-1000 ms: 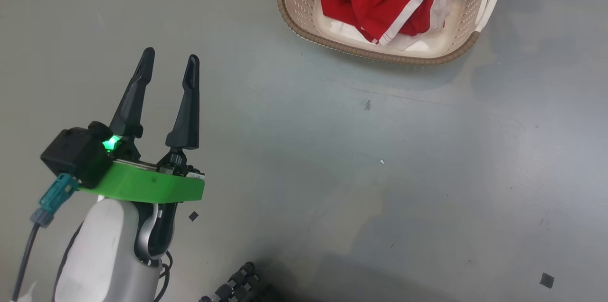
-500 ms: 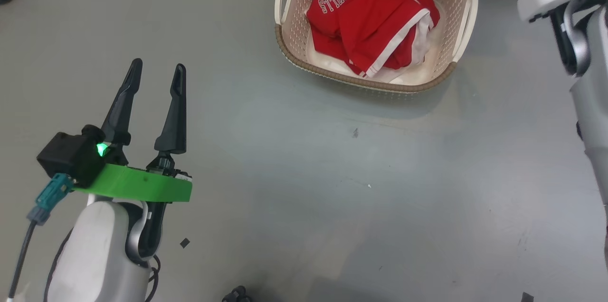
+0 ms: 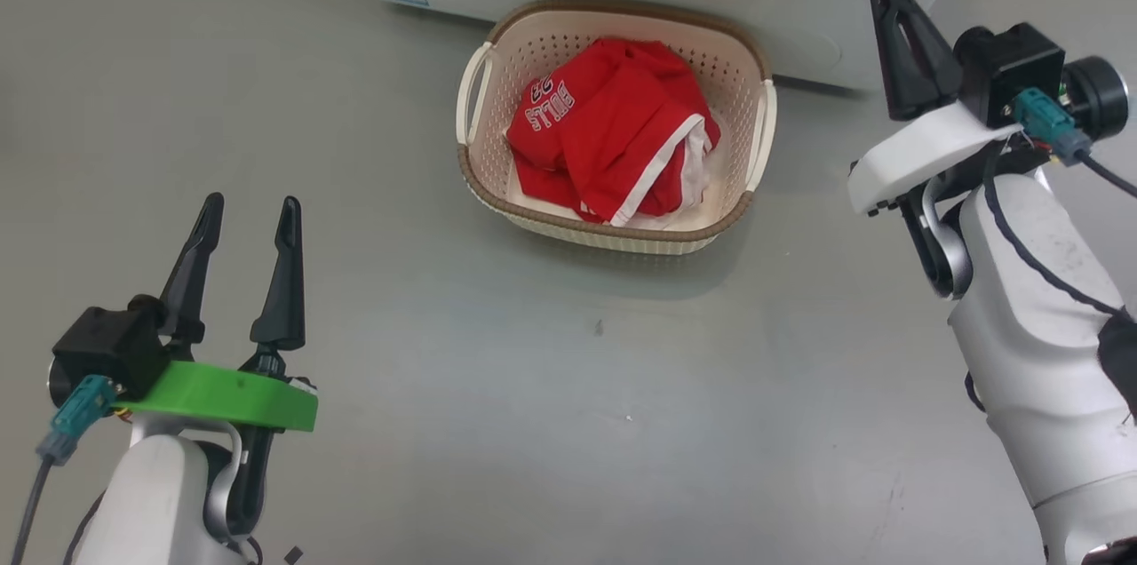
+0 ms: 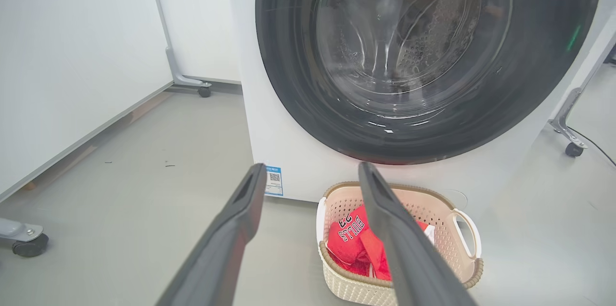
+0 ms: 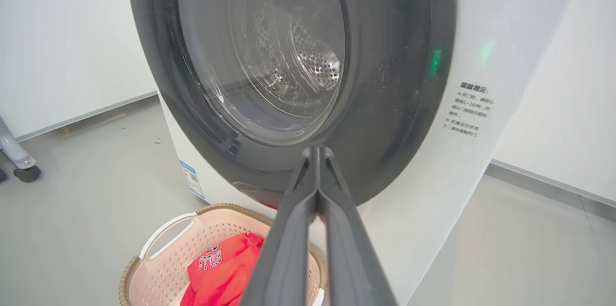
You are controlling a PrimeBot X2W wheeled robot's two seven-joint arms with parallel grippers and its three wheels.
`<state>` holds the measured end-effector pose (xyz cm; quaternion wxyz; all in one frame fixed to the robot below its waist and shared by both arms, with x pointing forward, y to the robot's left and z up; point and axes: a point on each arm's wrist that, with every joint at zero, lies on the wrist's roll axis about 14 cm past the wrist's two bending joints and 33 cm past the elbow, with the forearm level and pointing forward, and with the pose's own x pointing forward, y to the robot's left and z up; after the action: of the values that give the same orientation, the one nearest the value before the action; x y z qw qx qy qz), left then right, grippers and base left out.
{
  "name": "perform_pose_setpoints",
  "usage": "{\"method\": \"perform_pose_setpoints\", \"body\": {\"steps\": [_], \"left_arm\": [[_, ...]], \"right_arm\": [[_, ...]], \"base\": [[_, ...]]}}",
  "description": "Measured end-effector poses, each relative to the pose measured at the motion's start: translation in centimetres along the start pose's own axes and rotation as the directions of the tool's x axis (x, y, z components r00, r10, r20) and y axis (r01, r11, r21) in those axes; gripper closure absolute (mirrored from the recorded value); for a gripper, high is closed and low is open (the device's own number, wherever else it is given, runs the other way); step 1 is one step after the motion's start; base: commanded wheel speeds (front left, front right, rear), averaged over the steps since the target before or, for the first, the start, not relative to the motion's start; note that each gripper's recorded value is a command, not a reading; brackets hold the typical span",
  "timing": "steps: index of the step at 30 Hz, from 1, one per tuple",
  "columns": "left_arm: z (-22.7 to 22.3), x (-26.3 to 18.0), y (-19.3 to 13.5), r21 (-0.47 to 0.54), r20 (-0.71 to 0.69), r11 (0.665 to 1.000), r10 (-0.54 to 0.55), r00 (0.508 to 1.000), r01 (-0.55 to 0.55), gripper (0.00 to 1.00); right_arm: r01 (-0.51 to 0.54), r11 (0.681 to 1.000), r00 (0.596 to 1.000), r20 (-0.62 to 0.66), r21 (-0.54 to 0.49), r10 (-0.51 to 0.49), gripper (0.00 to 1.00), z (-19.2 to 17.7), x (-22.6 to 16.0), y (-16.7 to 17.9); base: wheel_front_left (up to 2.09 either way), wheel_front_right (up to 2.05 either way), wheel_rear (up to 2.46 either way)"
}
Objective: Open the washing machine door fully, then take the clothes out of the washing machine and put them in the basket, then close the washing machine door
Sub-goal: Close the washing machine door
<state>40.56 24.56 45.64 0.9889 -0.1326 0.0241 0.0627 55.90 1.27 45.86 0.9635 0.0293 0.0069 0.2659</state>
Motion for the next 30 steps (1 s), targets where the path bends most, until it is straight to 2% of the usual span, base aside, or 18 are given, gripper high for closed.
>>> {"method": "perform_pose_setpoints", "body": {"steps": [13,30], "left_arm": [[1.4,-2.5,-2.2,-0.024,0.04,0.997,-0.067,0.997,0.068,0.0],[2.7,-4.0,-4.6,-0.034,0.084,0.988,-0.145,0.986,0.148,0.0]], "right_arm": [[0.131,0.99,0.99,0.045,0.044,-0.133,1.0,3.7,-6.9,-1.6],[0.325,0.939,0.938,0.085,0.116,-0.335,1.0,5.4,-15.2,-4.7]], "base": [[0.0,0.0,0.0],[0.0,0.0,0.0]]}}
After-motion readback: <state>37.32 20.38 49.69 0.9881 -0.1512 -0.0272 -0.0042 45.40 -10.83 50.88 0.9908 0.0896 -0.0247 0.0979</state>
